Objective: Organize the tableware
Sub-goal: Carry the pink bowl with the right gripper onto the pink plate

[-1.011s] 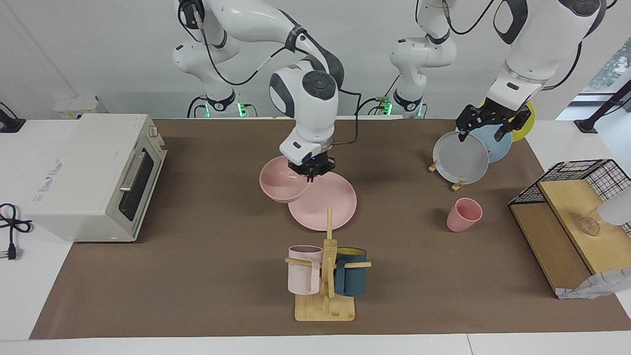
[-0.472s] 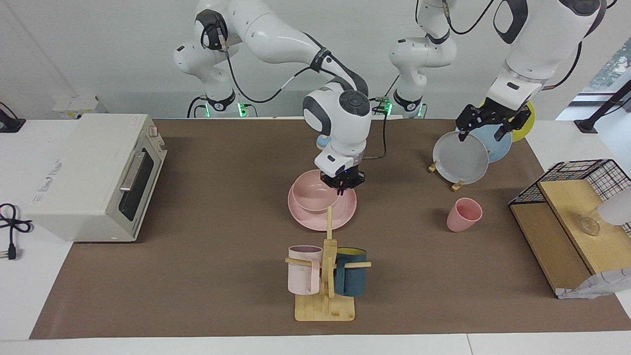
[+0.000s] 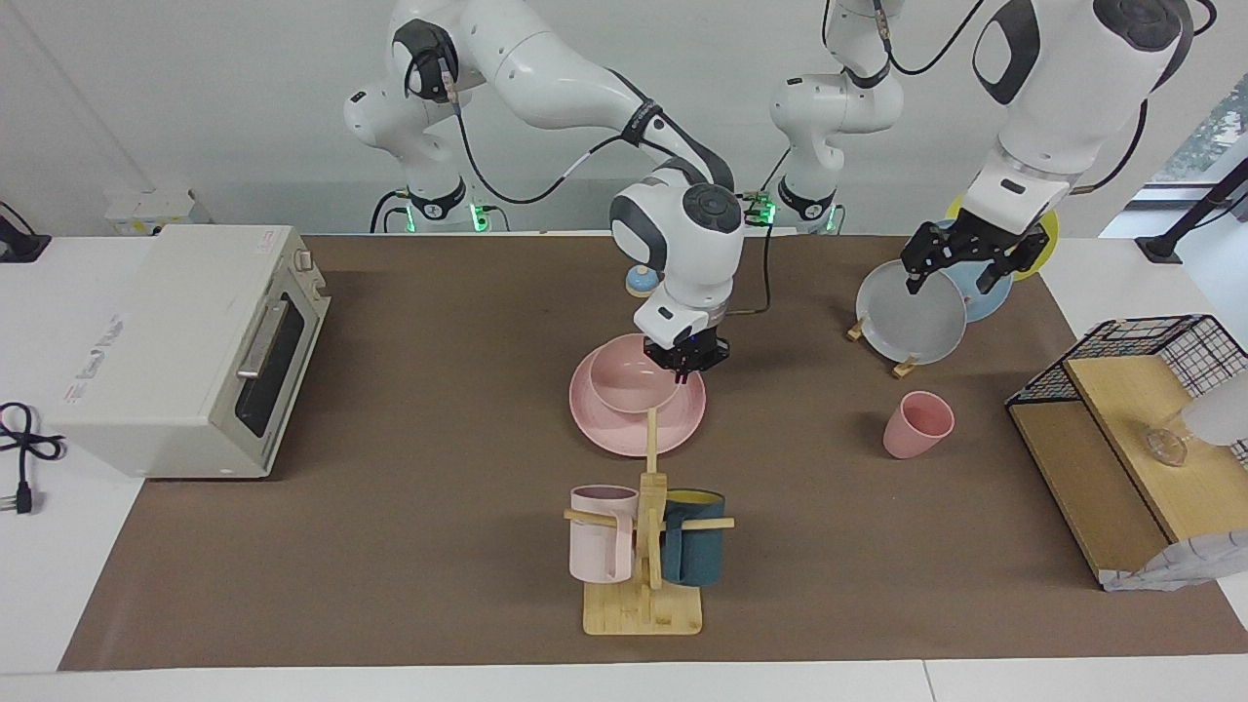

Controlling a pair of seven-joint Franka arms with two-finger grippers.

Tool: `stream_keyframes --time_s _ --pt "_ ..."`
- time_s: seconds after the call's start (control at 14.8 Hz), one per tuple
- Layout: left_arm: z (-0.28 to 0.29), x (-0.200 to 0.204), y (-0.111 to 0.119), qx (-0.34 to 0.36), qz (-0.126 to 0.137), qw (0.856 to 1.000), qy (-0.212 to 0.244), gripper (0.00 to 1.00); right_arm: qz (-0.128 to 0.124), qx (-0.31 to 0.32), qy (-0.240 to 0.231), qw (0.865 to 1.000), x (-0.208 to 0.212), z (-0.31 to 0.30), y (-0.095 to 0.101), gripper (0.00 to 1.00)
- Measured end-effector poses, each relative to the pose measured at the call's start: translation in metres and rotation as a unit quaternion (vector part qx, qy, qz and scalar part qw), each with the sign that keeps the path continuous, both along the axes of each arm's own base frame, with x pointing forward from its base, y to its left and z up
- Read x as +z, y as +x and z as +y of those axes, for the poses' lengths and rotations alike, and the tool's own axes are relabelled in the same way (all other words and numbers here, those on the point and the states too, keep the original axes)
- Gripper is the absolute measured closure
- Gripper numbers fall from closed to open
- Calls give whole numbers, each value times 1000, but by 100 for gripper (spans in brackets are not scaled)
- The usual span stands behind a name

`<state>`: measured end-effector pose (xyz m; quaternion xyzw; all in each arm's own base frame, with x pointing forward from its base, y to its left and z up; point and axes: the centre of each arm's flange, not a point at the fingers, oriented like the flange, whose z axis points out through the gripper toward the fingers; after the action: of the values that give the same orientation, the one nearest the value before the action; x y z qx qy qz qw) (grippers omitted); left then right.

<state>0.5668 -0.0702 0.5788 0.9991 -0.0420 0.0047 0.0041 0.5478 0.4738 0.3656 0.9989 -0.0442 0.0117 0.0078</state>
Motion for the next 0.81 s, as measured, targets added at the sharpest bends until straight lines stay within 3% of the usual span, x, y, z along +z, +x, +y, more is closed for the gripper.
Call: stream_keyframes --time_s 0.2,0.4,0.54,0.81 --pt "-3 -69 40 0 8 1000 2 0 5 -4 1 1000 1 -3 1 86" --pt "-5 -133 69 0 16 1000 0 0 6 -10 -4 1000 18 -12 9 55" --pt "-5 -149 74 2 20 1000 0 0 4 4 -4 1000 57 -39 22 35" --pt "-5 -161 72 22 26 999 1 0 20 37 -16 999 156 -166 48 24"
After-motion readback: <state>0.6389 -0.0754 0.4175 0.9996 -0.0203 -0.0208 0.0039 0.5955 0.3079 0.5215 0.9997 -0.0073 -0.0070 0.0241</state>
